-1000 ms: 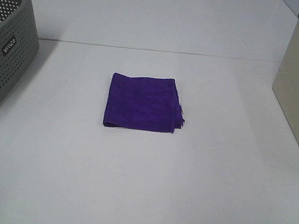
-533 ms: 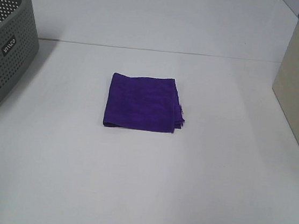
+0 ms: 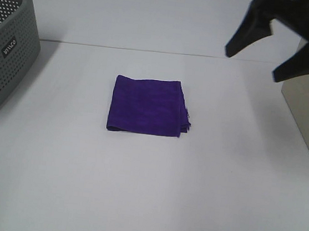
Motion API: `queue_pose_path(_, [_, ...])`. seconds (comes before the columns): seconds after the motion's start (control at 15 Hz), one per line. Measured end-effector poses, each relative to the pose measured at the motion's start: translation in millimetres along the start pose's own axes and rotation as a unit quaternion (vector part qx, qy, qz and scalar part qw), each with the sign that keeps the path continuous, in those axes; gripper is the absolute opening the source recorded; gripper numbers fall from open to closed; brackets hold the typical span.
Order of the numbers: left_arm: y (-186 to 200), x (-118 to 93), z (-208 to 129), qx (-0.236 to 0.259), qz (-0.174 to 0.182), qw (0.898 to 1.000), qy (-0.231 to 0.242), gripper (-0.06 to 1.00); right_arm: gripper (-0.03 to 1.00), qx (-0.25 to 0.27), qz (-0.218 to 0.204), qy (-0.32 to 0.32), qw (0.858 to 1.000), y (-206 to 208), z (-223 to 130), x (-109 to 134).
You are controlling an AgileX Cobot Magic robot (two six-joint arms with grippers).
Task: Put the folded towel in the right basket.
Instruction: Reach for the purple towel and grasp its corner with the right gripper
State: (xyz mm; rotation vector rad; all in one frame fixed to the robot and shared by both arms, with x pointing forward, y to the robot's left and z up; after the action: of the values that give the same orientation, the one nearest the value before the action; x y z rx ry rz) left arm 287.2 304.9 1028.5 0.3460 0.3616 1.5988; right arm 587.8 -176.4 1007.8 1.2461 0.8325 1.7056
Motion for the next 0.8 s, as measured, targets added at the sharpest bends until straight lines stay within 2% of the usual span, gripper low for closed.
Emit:
queue_pose_path(0.2, [0.0, 0.0, 0.0, 0.0, 0.0, 1.0, 0.0, 0.99, 0.98, 0.044, 0.007, 0.015, 0.999, -69.8, 25.4, 14.2])
queue_pose_path(0.6, [0.0, 0.0, 0.2, 0.0, 0.0, 1.0, 0.0, 0.99, 0.98, 0.103, -0.017, -0.018, 0.994, -156.5, 28.5, -18.4])
queue_pose_path(0.8, [0.0, 0.0, 0.2, 0.0, 0.0, 1.0, 0.0, 0.99, 0.98, 0.084, -0.028, -0.025, 0.996, -182.8, 32.7, -31.5])
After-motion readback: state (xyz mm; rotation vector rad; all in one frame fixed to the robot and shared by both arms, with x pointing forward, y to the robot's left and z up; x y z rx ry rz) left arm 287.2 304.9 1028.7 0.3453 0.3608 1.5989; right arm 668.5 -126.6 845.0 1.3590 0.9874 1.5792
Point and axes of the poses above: a point on each arm's last joint axis where the gripper is mounted, y pointing back along that axis away from the gripper, x along the wrist's bending axis when the last joint is at zero, z = x × y, the point moved 6 cm from there along -y, pointing out along that axis toward the gripper, and after that the axes turned 2 degrees about -y, right-handed, at the moved point
